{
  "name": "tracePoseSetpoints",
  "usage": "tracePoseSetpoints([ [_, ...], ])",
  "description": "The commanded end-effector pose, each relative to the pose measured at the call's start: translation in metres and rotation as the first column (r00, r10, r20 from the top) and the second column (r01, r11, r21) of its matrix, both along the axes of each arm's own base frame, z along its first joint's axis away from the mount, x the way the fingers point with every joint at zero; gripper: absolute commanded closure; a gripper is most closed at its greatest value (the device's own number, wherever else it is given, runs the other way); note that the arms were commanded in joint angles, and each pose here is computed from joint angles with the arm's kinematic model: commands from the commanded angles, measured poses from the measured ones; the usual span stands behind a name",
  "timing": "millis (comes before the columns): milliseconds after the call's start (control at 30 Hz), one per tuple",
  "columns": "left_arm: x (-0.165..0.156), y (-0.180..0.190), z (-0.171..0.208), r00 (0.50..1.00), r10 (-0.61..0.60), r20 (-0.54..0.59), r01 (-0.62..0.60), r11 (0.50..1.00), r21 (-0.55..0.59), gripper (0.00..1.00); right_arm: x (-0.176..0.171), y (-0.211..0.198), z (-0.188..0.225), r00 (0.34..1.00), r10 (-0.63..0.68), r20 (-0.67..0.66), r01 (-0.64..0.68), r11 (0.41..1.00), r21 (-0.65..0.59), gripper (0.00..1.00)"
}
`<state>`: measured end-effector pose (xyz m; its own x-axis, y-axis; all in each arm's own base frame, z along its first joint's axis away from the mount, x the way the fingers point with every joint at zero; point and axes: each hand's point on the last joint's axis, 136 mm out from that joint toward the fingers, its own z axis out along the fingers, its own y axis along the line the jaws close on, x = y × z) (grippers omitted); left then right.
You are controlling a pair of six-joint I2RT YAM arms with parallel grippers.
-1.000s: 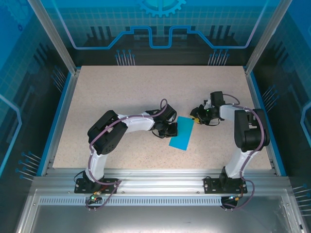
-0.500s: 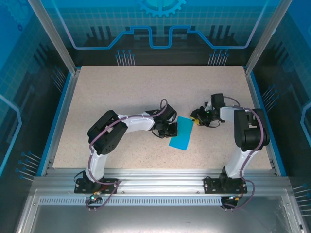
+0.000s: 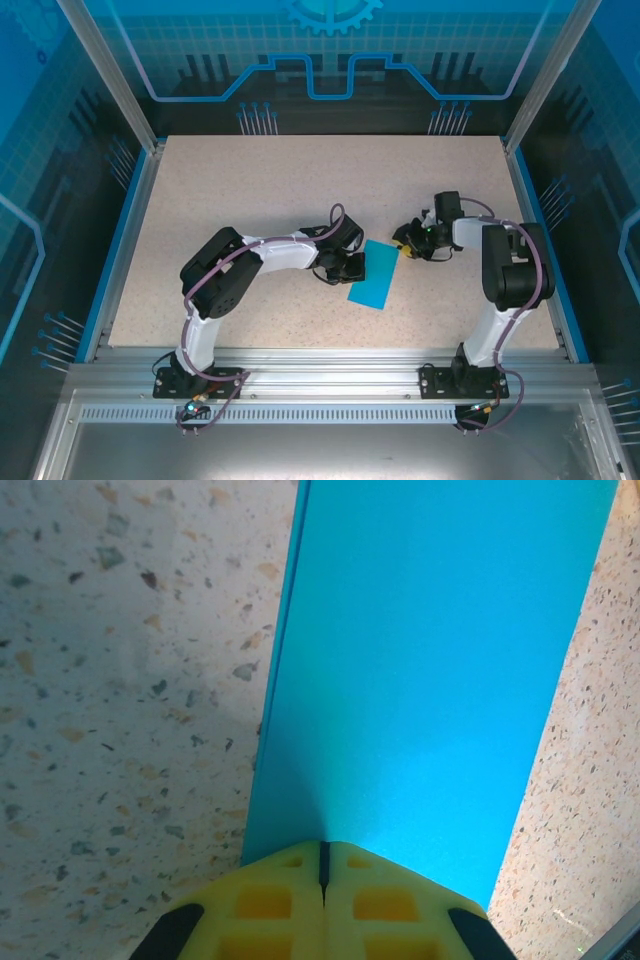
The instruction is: Fold a paper plane with a square sheet of paper (pick it up from the middle)
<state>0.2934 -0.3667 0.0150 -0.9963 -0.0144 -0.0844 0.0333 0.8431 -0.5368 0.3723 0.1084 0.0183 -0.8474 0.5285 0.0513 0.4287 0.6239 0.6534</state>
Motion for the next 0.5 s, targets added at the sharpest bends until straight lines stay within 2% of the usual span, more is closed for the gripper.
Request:
tracePoseSetpoints([
  [0, -0.026, 0.018, -0.026, 0.995, -0.026, -0.093, 0.035, 0.995, 0.097, 1.00, -0.007, -0.006, -0.012, 0.997, 0.000, -0.074, -0.004, 0.999, -0.054, 0.69],
  [333, -0.026, 0.017, -0.023, 0.996, -0.026, -0.090, 0.035, 0.995, 0.092, 1.00, -0.015, -0.003, 0.049, 0.994, 0.076, 0.080, -0.070, 0.994, -0.081, 0.67],
  [467, -0.026, 0.016, -0.023, 0.996, -0.027, -0.088, 0.035, 0.995, 0.092, 1.00, -0.032, 0.011, 0.051, 0.989, 0.122, 0.086, -0.121, 0.993, -0.013, 0.66],
])
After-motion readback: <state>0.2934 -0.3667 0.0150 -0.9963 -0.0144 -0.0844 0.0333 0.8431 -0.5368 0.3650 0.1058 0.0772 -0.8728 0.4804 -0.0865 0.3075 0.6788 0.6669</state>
